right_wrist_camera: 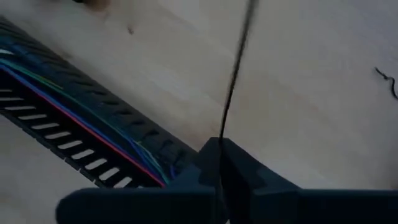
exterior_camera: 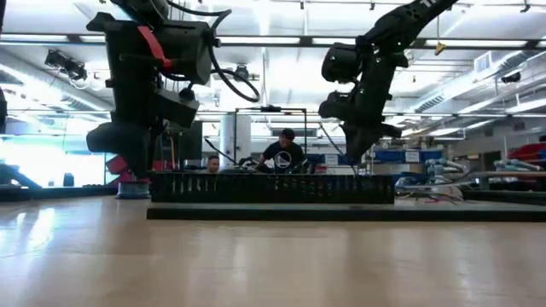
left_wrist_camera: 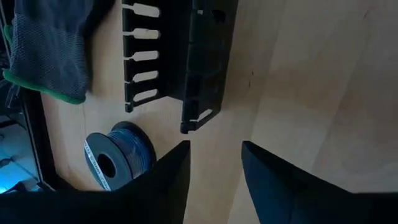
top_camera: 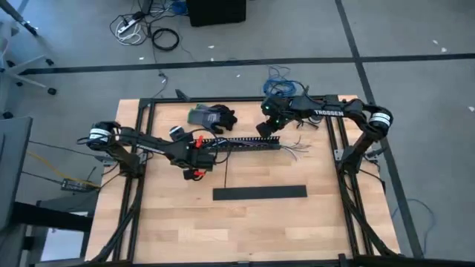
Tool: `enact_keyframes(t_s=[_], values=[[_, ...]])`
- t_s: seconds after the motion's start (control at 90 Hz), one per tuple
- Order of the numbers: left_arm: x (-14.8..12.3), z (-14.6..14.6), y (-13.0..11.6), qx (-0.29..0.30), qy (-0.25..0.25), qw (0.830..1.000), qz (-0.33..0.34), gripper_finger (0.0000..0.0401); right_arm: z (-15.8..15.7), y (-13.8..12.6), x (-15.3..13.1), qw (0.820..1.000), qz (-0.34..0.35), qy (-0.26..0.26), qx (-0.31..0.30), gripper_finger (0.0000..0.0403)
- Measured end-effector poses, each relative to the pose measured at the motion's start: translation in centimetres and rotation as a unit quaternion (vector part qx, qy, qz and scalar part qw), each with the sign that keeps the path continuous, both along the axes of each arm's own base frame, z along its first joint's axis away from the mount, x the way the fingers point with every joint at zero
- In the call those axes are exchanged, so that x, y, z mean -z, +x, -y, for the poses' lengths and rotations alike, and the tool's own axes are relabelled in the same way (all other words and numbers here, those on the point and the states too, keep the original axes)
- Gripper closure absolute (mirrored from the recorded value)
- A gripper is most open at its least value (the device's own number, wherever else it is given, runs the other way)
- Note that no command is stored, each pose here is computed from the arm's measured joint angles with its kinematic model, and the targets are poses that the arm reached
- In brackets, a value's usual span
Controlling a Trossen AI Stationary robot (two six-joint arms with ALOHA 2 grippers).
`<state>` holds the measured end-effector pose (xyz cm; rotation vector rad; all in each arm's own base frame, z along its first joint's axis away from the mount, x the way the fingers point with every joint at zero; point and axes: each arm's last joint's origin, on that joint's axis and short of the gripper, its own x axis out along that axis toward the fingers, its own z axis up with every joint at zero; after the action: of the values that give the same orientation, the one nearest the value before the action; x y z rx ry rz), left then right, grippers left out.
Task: Ziptie cables
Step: Put the ziptied wire cables into the black cable duct
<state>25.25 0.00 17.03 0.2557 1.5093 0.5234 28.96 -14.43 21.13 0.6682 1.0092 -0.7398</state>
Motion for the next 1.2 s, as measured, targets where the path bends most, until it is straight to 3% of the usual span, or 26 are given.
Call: enact_keyframes(t_s=[0.5, 0.811, 1.2], values=[[0.0, 0.0, 0.0, 0.001, -0.002, 1.000, -0.001, 0.0264, -2.3, 0.9, 0.1, 1.000, -0.017, -0.022, -0.012, 0.0402], [0.0, 0.0, 0.0, 0.001, -0.009, 1.000, -0.002, 0.0264, -3.0, 2.6, 4.0, 0.998, -0.062, -0.001, -0.029, 0.0402], [0.0, 0.0, 0.1, 0.002, -0.009, 1.000, 0.001, 0.0264, -4.2, 3.3, 1.6, 0.997, -0.065, -0.032, -0.037, 0.0402]])
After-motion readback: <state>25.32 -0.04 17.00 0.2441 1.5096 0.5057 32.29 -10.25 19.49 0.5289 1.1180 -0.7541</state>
